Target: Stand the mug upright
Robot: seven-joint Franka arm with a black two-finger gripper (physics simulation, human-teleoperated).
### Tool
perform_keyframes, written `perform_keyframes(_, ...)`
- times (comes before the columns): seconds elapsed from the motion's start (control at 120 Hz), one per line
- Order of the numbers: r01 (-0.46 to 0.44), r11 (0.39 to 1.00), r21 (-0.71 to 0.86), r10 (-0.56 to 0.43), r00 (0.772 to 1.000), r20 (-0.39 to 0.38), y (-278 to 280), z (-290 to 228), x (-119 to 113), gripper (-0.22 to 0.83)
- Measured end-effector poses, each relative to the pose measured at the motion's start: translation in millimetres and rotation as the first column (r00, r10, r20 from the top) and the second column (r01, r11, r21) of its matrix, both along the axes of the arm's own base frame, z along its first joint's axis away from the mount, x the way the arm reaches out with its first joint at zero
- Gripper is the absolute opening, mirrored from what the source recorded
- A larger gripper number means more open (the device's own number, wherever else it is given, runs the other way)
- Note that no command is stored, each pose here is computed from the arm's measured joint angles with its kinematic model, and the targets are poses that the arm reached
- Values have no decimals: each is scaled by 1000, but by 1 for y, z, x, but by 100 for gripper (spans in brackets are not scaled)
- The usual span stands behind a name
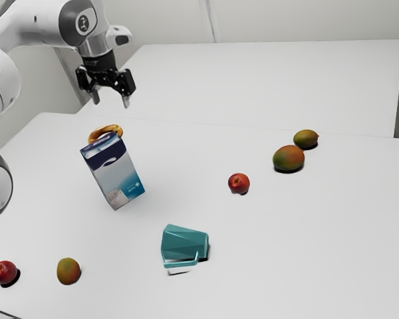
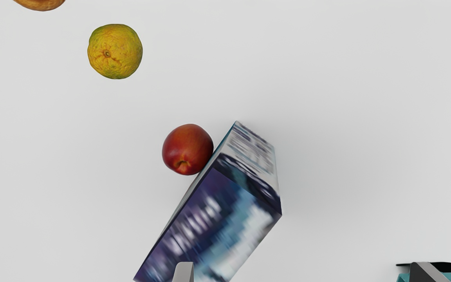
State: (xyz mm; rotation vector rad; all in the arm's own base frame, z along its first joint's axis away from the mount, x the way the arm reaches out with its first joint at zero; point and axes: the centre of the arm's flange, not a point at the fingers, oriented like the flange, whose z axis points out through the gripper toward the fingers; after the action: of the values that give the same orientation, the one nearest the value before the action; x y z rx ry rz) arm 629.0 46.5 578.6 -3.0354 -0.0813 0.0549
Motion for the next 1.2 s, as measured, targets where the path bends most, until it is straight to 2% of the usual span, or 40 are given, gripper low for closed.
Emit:
perform_keyframes(0.142, 10, 1000, -2, -10, 1000, 24, -5, 2, 2, 62)
perform_keyframes(0.225, 20, 999, -25, -19, 997, 73, -10, 17, -8, 62)
perform_keyframes(0.45, 52, 992, -113, -47, 998, 50, -32, 9, -101, 62)
perform_keyframes(0.55, 35, 990, -136, -34, 999, 10, -40, -11, -135, 62)
perform_keyframes(0.617, 23, 989, -144, -26, 999, -20, -47, -26, -149, 62)
perform_keyframes(0.783, -29, 985, -169, 15, 996, -83, -63, -67, -169, 62)
perform_keyframes(0.992, -155, 946, -286, 116, 982, -149, -73, -149, -193, 62)
perform_keyframes(1.2, -231, 869, -437, 202, 973, -111, -73, -189, -200, 62)
